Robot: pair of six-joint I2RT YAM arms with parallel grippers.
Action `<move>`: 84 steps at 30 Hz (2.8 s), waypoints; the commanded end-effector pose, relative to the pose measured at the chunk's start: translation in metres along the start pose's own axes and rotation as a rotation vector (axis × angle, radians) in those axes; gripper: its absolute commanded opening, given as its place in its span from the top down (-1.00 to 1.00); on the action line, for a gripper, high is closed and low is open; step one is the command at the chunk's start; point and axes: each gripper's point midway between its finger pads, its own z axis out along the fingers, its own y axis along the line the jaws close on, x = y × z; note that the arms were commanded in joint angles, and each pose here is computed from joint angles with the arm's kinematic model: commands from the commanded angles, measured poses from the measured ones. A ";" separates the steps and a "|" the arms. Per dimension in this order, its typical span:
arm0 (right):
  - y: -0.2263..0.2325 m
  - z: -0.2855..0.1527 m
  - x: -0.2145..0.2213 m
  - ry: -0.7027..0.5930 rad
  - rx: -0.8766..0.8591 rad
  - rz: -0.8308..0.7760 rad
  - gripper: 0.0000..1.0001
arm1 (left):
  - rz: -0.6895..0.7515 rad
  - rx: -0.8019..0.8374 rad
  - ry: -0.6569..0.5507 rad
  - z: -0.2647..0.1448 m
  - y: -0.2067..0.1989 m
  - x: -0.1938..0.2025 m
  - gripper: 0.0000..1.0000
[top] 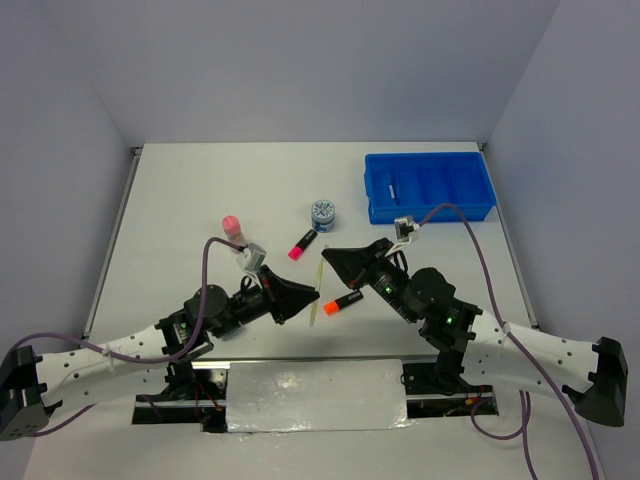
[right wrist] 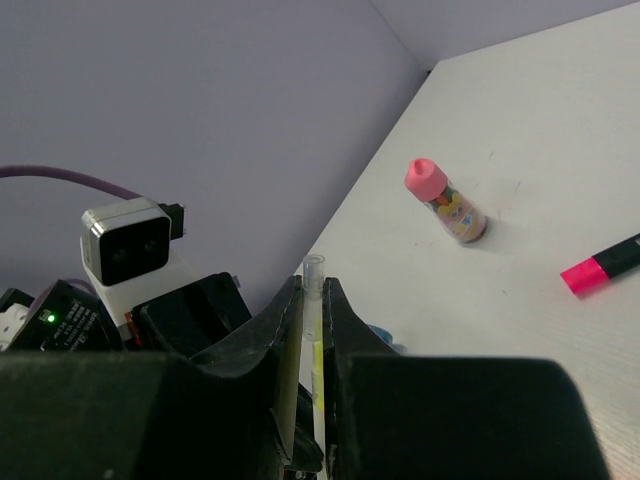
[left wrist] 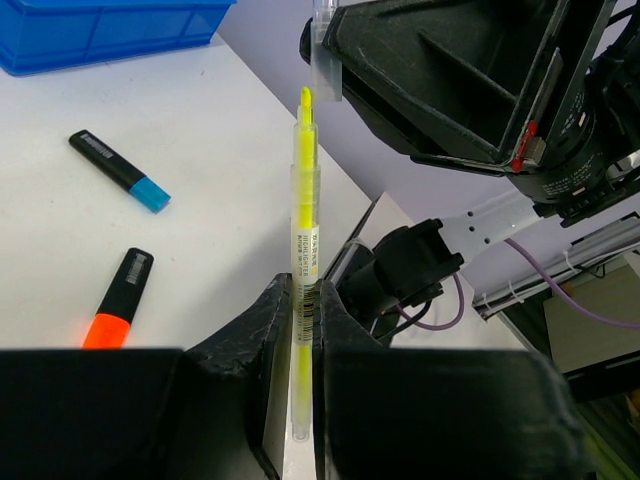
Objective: Sort the stationery into containers
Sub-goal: Close the pen cap on the pen.
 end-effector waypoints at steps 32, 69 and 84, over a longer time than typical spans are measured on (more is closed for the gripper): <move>0.016 0.006 -0.028 -0.086 -0.016 -0.037 1.00 | 0.014 0.046 -0.063 0.003 -0.018 -0.023 1.00; 0.008 0.008 0.001 -0.007 -0.022 -0.010 1.00 | 0.027 0.009 -0.098 0.000 -0.014 -0.033 1.00; 0.005 0.011 0.016 0.029 -0.029 -0.003 0.99 | 0.033 0.022 -0.121 -0.003 -0.020 -0.041 1.00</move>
